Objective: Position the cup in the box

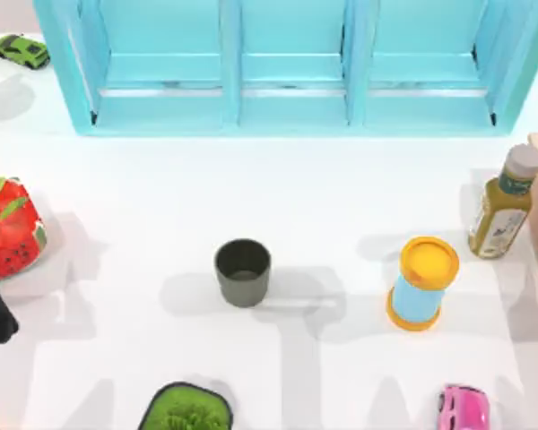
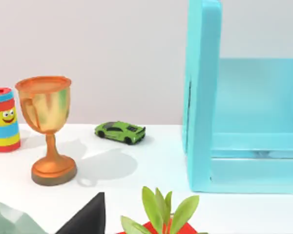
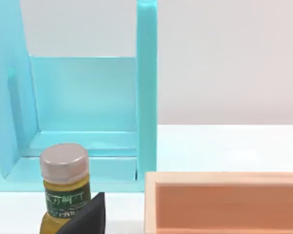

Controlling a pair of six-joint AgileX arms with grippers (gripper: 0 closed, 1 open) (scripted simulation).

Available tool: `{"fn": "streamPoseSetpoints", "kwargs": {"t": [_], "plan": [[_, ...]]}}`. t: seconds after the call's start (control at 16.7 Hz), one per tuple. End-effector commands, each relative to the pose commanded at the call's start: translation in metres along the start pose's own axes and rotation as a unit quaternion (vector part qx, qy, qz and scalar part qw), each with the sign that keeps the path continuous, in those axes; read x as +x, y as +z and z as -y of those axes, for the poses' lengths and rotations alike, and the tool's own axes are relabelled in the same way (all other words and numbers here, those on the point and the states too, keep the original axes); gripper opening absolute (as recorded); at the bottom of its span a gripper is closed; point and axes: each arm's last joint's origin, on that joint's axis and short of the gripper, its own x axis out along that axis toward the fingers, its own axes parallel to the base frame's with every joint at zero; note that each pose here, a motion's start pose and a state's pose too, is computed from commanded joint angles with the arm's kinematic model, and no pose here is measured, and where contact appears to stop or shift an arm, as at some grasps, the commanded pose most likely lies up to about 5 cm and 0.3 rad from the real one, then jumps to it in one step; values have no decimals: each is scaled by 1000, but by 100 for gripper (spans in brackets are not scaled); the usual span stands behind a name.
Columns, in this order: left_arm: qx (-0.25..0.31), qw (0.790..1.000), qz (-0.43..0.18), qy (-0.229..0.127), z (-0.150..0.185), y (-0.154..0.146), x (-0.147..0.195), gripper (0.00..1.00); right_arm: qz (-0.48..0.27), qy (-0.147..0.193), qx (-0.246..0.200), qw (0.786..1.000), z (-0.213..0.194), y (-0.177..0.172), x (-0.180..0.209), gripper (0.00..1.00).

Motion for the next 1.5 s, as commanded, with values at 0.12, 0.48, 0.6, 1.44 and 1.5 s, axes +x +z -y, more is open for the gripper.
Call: {"fn": "streamPoseSetpoints", "kwargs": {"t": [0.12,0.48,0.6,1.44,1.5], "plan": [[0,1000,0,0,0,0,0,100,0,0,0,1000,0,0,0,100],[0,1000,0,0,0,0,0,100,-45,23,25,998,-8,44,2,100],[0,1000,0,0,0,0,0,100,-66,36,41,996,-14,79,6,100],[0,1000,0,0,0,0,0,100,-327,133,117,928,-178,284,142,100],[0,1000,0,0,0,0,0,100,-357,131,112,918,-198,278,154,100]]}}
